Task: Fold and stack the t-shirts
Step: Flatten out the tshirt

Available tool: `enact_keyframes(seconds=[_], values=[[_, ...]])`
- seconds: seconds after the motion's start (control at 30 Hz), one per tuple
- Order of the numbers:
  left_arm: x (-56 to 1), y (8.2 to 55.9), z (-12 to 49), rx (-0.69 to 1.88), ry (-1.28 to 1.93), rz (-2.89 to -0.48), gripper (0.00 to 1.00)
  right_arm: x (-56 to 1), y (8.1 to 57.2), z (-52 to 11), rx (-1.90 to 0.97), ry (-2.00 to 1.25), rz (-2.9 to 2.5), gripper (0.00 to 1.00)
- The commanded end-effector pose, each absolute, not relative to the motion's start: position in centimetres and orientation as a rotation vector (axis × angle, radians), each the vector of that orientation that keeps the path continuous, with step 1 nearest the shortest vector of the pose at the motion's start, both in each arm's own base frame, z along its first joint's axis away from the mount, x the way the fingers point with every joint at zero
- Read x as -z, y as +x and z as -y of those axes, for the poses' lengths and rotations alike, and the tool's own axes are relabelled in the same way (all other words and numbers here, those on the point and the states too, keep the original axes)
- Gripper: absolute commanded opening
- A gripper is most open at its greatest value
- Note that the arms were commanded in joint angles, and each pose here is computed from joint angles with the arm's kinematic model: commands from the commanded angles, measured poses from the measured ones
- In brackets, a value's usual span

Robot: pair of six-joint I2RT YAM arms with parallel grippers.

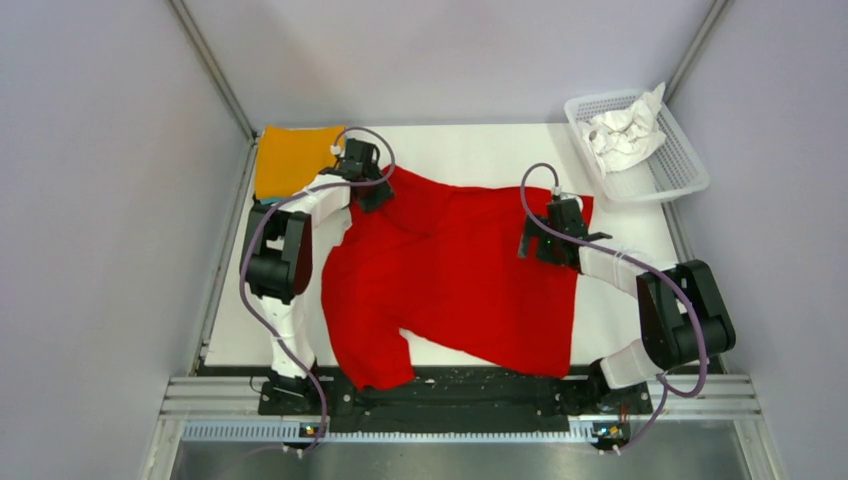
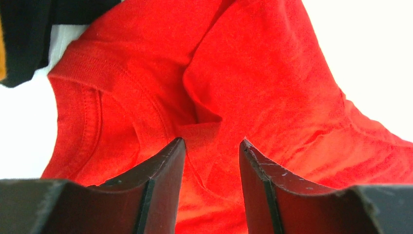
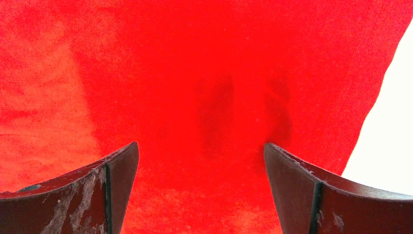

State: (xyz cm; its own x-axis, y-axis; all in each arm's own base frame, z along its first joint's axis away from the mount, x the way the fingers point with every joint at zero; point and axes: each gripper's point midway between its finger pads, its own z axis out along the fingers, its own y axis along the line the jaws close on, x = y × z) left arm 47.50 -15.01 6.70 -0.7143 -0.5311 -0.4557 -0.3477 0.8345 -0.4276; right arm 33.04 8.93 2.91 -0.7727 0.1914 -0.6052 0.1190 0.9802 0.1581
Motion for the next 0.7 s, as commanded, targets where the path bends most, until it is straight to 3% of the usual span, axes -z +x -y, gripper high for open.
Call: enact_keyframes(seconds=[0.0,0.07,0.13,0.3,0.67], values=[[-5.5,48.1,15.2,0.389,-0.616,-2.467,0.50,-2.3,32.7,-8.3,-0.084,0.203,-2.482,0.98],[-4.8,48.0,15.4,0.392,-0.619,-2.484,0.48,-2.2,32.6,-8.3,-0.083,0.201,-2.488,0.98],[-4.2,47.9,15.4,0.387,-0.623,-2.495,0.39,-2.1,32.7,-8.3,-0.083,0.201,-2.489,0.98],[-5.3,48.2,16.0,0.438,-0.613,-2.476,0.01,-2.0,32.6,-8.4,-0.085,0.196,-2.496,0.98],[-9.6,49.2,18.2,0.567,-0.545,-2.452,0.00,-1.5,32.6,-7.8,-0.037,0.188,-2.517,0.98]])
